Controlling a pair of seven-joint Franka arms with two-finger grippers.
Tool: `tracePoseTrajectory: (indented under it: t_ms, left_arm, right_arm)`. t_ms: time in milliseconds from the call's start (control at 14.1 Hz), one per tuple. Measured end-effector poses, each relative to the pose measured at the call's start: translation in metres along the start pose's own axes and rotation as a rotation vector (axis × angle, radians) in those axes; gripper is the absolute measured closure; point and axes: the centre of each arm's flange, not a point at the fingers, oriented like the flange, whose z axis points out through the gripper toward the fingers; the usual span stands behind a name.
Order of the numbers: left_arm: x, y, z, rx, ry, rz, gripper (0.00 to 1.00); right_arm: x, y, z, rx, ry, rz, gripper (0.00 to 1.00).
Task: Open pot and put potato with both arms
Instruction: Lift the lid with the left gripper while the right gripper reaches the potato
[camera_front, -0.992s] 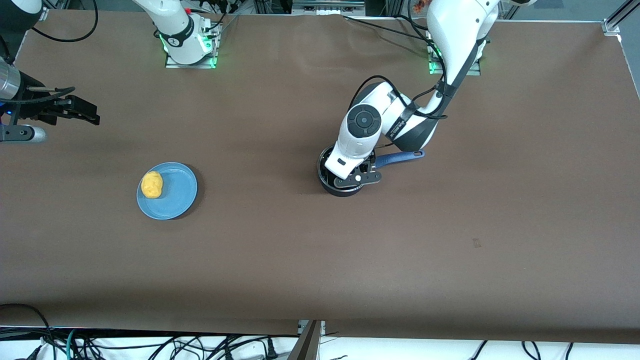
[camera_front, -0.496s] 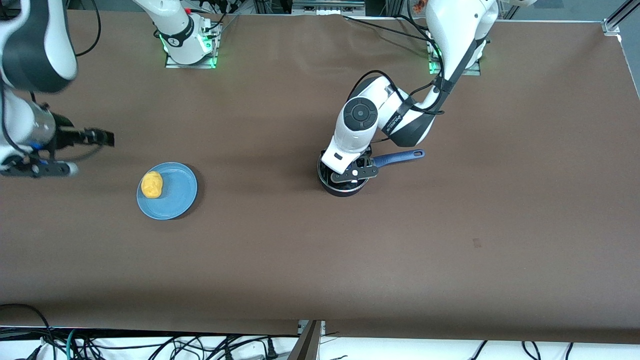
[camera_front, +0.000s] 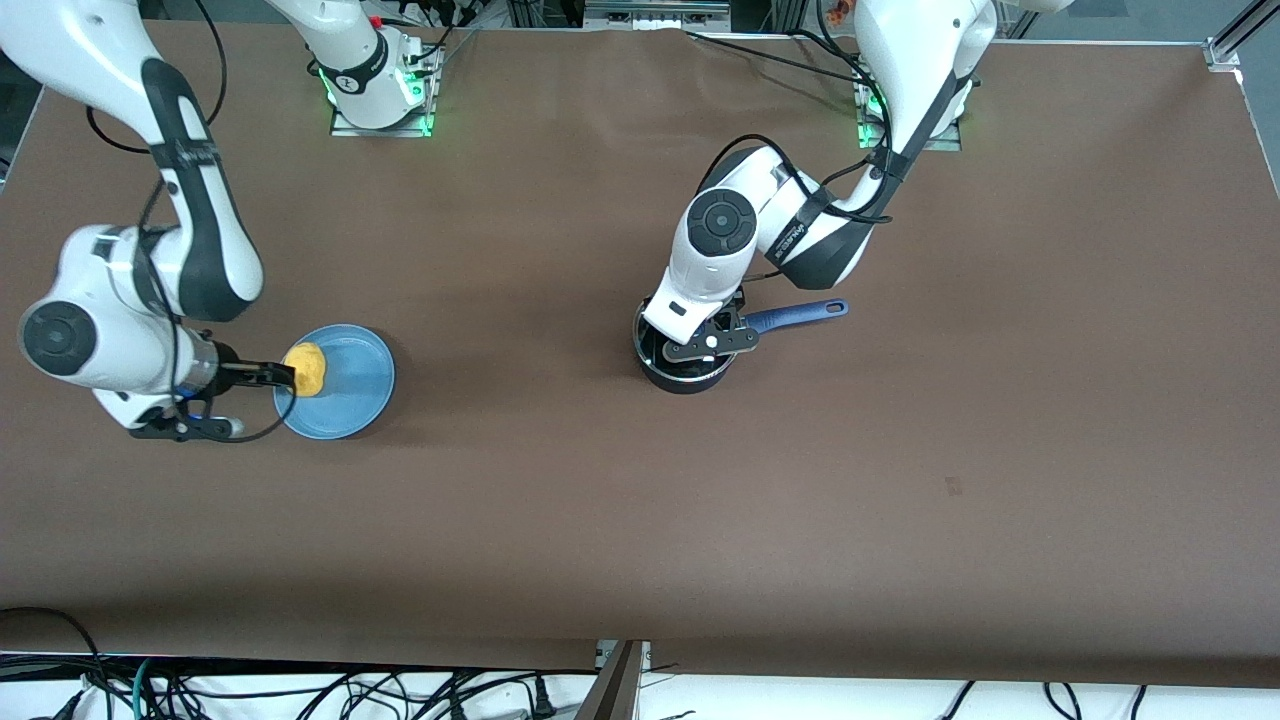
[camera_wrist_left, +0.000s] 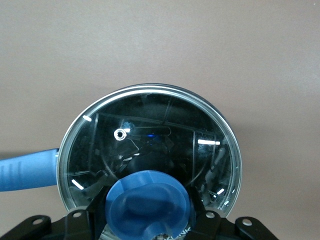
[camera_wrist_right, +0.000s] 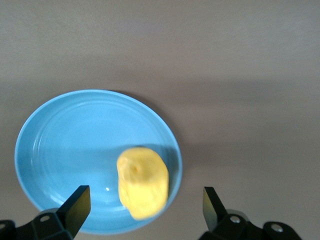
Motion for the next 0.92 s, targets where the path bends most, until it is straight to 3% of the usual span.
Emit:
tracePoseTrajectory:
  t_ms: [283,638,921]
  left_arm:
    - [0.057,-0.071,-0.062,0.006,0.032,0.098,0.34]
    - [0.170,-0.276,-0.103,0.079,0.070,0.237,0.34]
    - [0.202,-0.407,-0.089,0.119,0.075,0.295,0.34]
  right_arm:
    - [0.004,-0.004,0.027,0.015,-0.018,0.015,0.01]
    - [0.005,-0.009,0.050,0.034,-0.044,0.029,0.11]
    - [0.006,-0.011,0.066,0.082,-0.056,0.066,0.22]
